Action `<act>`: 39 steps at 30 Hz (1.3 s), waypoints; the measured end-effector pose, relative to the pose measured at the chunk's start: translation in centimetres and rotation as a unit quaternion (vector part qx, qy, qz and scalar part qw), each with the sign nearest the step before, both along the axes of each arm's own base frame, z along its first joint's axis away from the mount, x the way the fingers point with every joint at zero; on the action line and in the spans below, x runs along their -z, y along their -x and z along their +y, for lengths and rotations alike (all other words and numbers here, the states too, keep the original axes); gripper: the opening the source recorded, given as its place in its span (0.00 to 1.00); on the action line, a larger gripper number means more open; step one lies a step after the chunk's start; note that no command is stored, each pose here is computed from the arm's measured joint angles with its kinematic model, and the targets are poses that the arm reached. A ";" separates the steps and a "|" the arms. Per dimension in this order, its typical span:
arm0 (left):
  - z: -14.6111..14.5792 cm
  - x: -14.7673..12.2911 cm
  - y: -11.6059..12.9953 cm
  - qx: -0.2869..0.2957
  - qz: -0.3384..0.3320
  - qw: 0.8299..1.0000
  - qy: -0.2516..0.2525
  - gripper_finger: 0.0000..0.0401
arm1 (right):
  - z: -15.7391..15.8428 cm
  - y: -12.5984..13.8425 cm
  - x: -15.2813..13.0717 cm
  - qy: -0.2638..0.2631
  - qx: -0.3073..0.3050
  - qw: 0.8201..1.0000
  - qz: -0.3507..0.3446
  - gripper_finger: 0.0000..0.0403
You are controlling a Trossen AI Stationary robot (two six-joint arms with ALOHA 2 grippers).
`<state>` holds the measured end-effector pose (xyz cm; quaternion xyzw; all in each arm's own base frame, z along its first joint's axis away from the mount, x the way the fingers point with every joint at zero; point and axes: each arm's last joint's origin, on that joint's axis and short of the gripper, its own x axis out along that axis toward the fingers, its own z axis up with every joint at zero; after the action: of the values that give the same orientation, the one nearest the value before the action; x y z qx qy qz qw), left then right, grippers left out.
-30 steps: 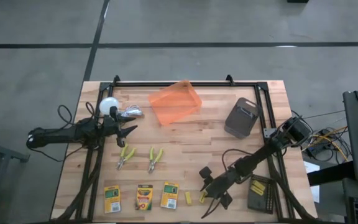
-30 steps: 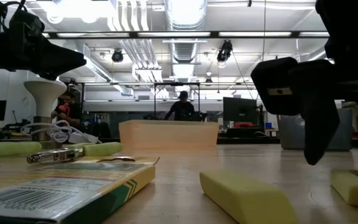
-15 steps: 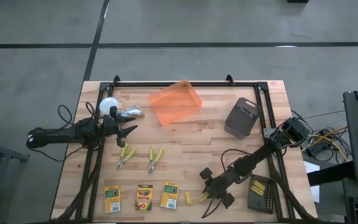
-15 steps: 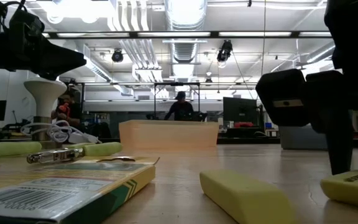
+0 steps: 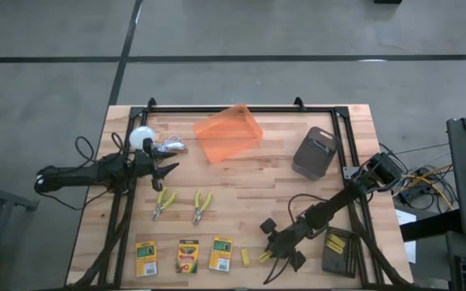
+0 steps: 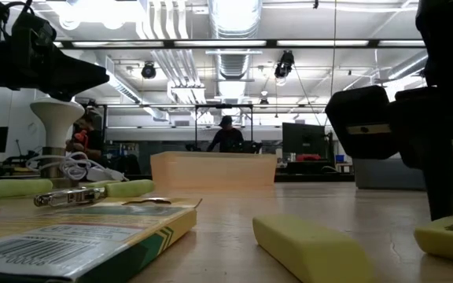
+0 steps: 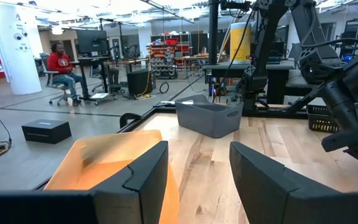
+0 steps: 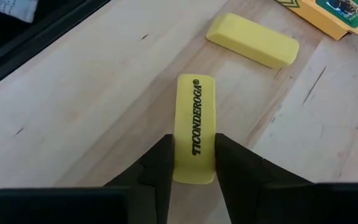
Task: Pick & Place School Supplies
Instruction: Put the yellow eraser into the black basket
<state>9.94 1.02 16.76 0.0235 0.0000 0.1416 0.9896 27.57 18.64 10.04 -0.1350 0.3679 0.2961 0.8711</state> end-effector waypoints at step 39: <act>0.0 0.0 0.0 0.000 0.000 1.000 0.000 0.45 | -2.4 3.1 -7.8 -0.085 0.227 0.968 0.057 0.20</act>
<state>9.94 1.02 16.75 0.0235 0.0001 0.1417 0.9896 24.46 16.28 17.81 0.0435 0.4120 0.1279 0.9011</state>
